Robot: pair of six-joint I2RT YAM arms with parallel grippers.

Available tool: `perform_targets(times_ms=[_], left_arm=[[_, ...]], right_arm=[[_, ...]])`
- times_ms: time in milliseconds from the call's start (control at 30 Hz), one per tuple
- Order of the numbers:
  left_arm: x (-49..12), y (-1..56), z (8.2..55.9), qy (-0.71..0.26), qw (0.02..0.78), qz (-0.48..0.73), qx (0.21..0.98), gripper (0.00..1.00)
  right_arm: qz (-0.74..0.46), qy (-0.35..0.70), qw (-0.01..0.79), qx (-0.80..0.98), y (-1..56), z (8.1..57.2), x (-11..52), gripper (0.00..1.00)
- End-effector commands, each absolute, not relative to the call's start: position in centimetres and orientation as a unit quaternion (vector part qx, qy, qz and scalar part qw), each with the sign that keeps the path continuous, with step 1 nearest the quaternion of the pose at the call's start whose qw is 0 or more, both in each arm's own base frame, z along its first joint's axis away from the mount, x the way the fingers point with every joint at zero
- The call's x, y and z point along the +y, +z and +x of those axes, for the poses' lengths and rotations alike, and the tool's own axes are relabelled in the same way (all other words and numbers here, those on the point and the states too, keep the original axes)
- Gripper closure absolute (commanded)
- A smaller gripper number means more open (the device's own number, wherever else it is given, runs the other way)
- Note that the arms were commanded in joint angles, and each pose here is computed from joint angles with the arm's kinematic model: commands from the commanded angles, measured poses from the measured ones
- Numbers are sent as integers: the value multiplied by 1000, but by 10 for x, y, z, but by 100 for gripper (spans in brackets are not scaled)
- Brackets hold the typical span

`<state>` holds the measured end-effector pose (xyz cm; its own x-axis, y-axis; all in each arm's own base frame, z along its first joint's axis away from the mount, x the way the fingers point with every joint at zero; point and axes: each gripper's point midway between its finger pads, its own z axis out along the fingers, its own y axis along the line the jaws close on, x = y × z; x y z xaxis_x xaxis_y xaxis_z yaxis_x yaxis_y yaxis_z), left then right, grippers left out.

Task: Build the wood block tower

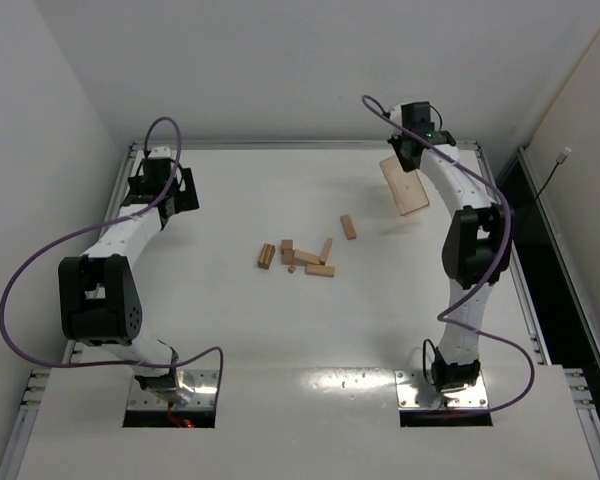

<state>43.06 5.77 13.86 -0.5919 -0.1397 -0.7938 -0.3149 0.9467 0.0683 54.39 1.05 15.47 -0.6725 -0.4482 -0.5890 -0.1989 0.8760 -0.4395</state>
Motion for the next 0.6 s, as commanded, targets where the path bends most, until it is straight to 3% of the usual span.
perform_targets(times_ms=[0,200,567], left_arm=[[46,158,440,73,468,-113,873,1],[40,144,445,62,452,-95,885,1],[31,138,459,40,441,-83,893,1]], right_arm=[[-145,-89,369,914,154,553,0,100],[-109,-64,341,932,113,559,-51,100],[-83,-48,366,926,97,592,-97,100]])
